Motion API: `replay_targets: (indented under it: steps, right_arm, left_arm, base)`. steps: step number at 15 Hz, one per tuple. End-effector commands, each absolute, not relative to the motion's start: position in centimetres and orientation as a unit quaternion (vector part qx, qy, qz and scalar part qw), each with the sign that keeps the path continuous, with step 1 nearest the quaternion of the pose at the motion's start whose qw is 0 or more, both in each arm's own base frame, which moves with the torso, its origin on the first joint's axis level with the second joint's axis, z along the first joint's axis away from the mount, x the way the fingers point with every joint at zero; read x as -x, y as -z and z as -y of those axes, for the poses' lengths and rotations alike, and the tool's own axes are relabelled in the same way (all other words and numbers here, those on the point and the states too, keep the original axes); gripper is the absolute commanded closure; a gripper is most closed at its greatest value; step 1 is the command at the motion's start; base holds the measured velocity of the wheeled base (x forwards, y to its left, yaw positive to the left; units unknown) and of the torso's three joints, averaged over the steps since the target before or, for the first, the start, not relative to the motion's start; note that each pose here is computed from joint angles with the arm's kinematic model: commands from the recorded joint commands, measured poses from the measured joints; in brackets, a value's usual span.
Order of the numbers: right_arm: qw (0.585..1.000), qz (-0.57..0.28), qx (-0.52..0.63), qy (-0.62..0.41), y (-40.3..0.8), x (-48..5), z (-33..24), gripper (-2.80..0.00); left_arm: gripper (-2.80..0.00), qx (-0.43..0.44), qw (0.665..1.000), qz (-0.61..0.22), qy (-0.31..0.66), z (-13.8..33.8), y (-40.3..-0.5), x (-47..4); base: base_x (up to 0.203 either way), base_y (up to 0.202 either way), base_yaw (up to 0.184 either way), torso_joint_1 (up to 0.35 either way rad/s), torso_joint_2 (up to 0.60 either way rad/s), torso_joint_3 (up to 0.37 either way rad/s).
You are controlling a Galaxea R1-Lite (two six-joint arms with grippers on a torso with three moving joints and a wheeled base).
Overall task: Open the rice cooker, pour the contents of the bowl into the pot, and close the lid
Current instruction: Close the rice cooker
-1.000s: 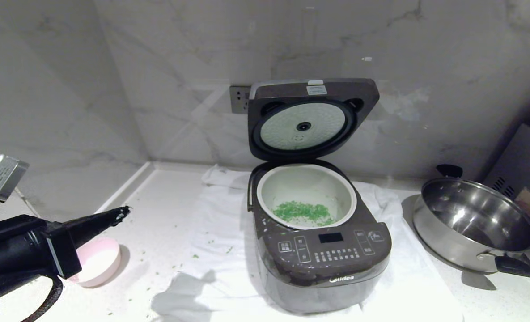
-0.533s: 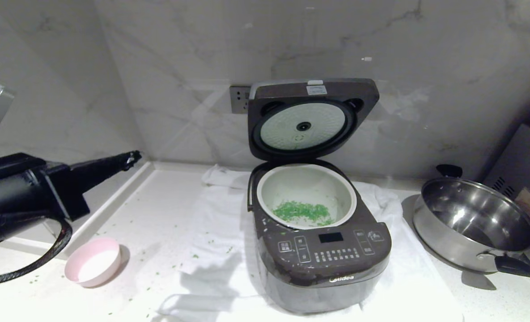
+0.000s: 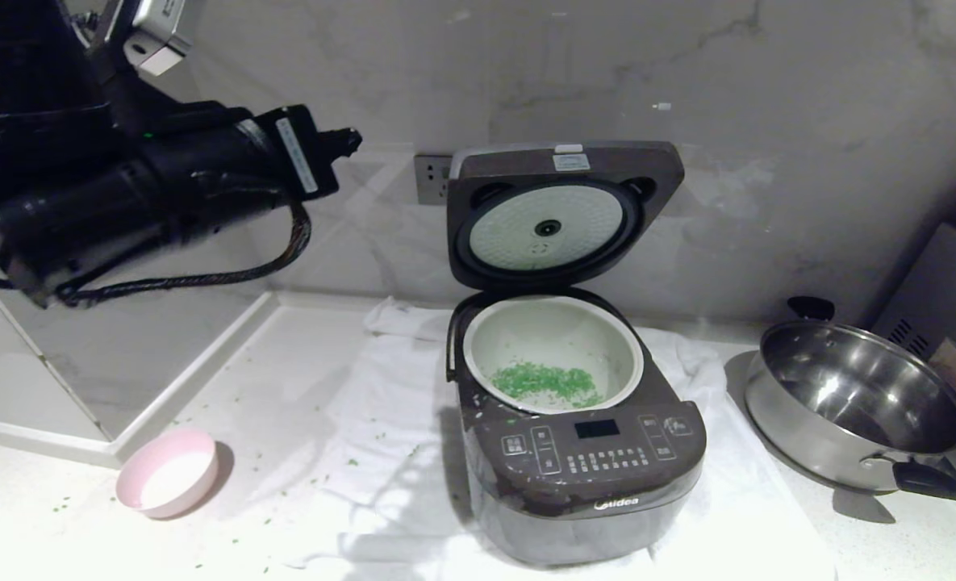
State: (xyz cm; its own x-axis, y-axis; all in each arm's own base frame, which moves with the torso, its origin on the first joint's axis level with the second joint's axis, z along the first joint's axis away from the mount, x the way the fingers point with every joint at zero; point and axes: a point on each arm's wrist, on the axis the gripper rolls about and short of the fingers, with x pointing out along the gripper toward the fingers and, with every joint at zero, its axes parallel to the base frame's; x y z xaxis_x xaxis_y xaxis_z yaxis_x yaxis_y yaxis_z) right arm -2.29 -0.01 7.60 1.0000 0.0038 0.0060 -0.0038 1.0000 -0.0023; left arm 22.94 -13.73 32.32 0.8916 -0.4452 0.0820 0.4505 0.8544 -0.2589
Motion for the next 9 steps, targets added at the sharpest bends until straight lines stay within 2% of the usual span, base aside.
replay_targets:
  steps: [1, 4, 9]
  right_arm:
    - [1.0, 0.002, 0.002, -0.002, -7.6, 2.3, 0.0, 0.0]
    - [1.0, 0.002, 0.002, -0.002, -7.6, 2.3, 0.0, 0.0]
    - [1.0, 0.002, 0.002, -0.002, -7.6, 2.3, 0.0, 0.0]
  left_arm:
    - [0.0, 0.14, 0.969, 0.007, 0.205, 17.5, -32.0, -27.4]
    - [0.0, 0.156, 0.976, 0.021, 0.151, 21.4, -32.3, -29.8]
    - [0.0, 0.168, 0.978, 0.016, 0.125, 26.6, -30.8, -30.7]
  base:
    - [0.0, 0.0, 0.0, 0.0, 0.0, 0.0]
    - [0.0, 0.0, 0.0, 0.0, 0.0, 0.0]
    - [0.0, 0.0, 0.0, 0.0, 0.0, 0.0]
